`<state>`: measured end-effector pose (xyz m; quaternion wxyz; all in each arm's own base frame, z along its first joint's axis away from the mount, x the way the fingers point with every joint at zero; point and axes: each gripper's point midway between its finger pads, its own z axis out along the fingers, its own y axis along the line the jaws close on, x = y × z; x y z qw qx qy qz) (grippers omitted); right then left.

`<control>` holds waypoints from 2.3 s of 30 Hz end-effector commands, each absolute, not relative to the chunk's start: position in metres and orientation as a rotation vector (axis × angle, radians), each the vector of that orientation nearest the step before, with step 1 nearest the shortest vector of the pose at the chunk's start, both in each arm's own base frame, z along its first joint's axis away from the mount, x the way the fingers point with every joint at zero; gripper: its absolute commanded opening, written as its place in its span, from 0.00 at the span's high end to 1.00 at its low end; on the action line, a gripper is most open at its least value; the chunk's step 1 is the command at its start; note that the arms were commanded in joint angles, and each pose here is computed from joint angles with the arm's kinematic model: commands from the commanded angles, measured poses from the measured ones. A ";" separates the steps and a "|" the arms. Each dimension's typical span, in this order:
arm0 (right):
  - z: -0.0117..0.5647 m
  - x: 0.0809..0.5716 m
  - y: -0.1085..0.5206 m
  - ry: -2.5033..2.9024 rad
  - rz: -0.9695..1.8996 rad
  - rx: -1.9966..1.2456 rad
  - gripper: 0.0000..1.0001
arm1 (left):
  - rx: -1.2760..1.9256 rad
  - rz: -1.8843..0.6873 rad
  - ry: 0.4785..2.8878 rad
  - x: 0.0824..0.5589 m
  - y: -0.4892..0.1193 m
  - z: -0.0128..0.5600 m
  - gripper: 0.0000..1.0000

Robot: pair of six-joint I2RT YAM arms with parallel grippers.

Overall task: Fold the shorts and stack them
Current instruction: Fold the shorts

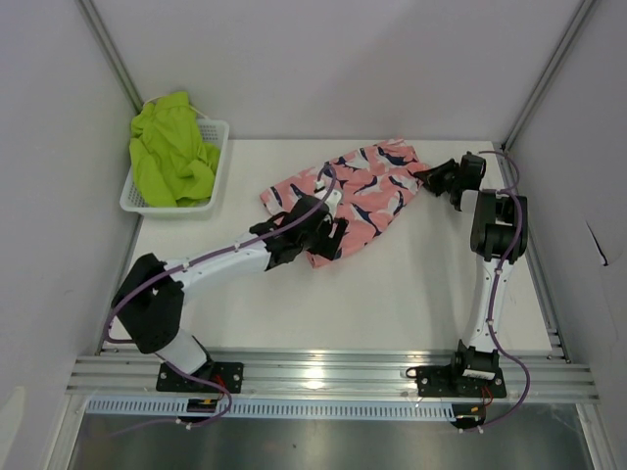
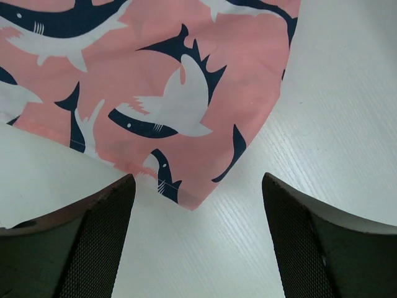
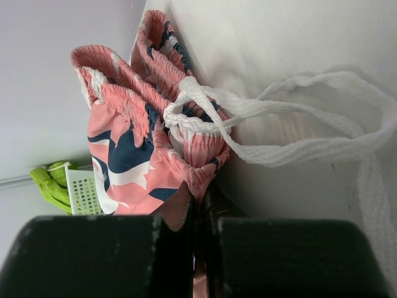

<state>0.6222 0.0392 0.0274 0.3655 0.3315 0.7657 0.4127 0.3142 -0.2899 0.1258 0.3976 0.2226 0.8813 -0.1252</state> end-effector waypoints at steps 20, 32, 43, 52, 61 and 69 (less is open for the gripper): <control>0.028 0.628 0.044 1.988 1.081 0.823 1.00 | 1.151 0.175 2.077 0.286 -0.312 0.079 0.31; 0.025 0.626 0.042 1.988 1.084 0.836 1.00 | 1.174 0.274 2.063 0.302 -0.312 0.057 0.48; 0.022 0.625 0.037 1.980 1.090 0.852 1.00 | 1.167 0.296 2.090 0.318 -0.306 0.041 0.46; 0.020 0.624 0.035 1.977 1.090 0.856 1.00 | 1.136 0.270 2.193 0.331 -0.293 0.016 0.55; 0.018 0.622 0.032 1.974 1.096 0.871 1.00 | 1.225 0.150 2.278 0.309 -0.297 -0.009 0.91; 0.024 0.622 0.024 2.030 1.005 0.892 1.00 | 1.257 0.110 2.268 0.255 -0.307 -0.008 1.00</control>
